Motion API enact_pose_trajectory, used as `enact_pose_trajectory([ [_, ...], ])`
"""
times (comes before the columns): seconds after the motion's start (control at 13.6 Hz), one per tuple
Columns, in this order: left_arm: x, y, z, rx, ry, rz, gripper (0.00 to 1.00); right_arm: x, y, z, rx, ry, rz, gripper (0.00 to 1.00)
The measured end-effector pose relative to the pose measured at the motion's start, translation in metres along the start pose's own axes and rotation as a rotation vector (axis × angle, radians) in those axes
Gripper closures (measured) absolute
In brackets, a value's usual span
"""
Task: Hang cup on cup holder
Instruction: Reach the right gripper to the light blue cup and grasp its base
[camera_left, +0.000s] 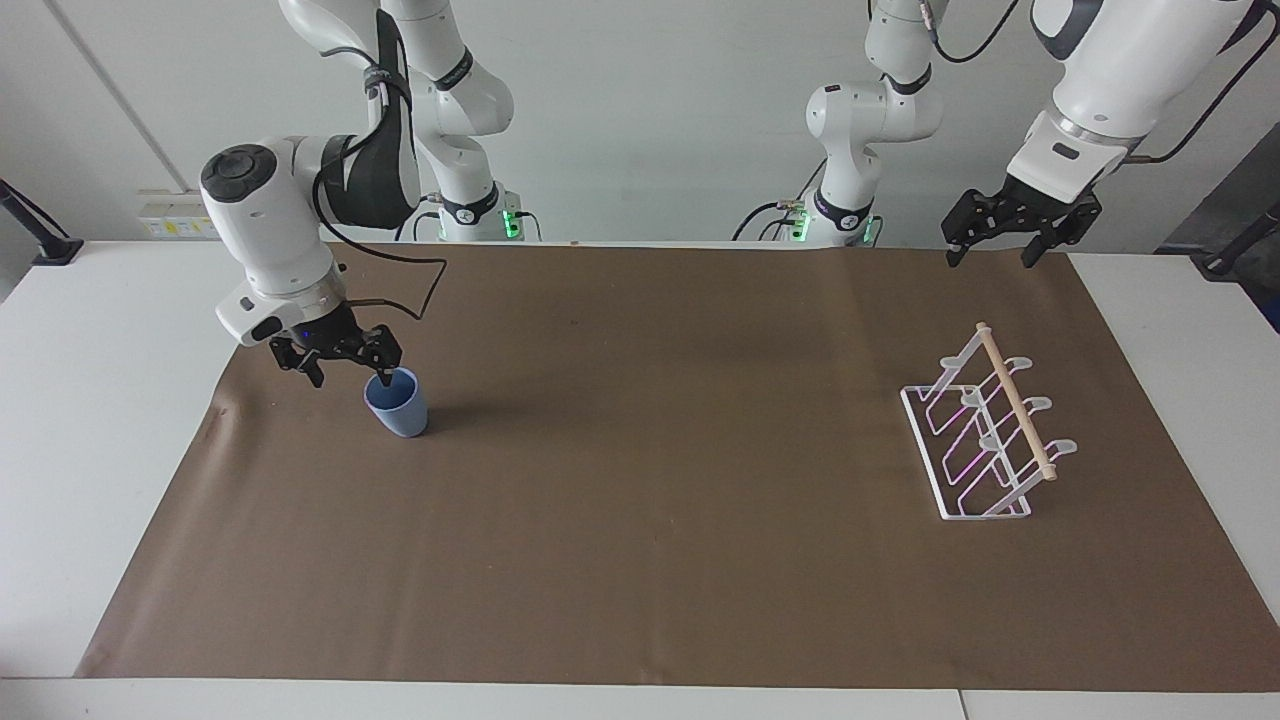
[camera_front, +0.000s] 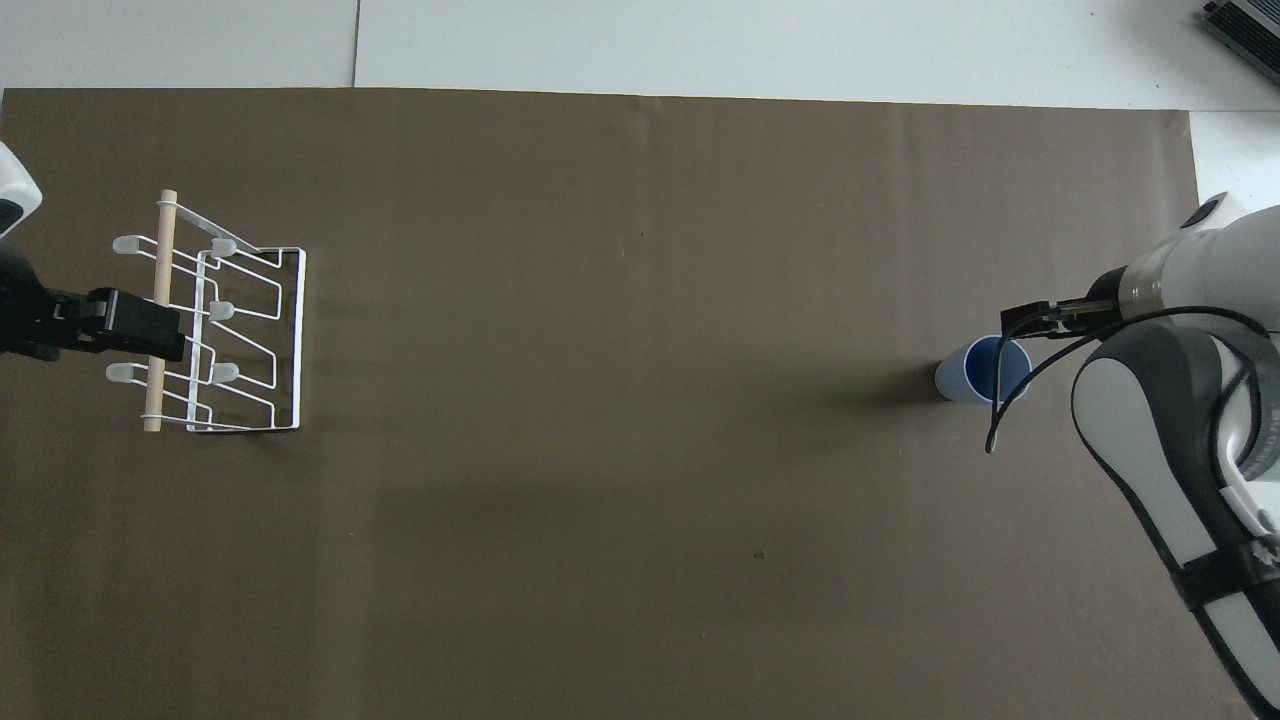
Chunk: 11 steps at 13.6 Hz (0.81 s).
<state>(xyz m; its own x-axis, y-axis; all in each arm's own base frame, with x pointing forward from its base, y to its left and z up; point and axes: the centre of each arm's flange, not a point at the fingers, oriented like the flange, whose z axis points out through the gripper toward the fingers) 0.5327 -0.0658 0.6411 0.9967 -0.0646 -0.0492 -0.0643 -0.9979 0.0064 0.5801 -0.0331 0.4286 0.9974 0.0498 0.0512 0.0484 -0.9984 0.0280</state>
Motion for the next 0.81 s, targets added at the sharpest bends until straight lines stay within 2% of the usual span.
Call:
enact_pose_trajectory([
  [0.3,0.000,0.000,0.000,0.000,0.000,0.000,0.00,-0.013,-0.001,0.043,-0.001,0.025,-0.048,0.00],
  [0.81,0.000,0.000,0.000,0.000,0.000,0.000,0.00,-0.024,0.021,0.058,-0.002,0.011,-0.054,0.00],
])
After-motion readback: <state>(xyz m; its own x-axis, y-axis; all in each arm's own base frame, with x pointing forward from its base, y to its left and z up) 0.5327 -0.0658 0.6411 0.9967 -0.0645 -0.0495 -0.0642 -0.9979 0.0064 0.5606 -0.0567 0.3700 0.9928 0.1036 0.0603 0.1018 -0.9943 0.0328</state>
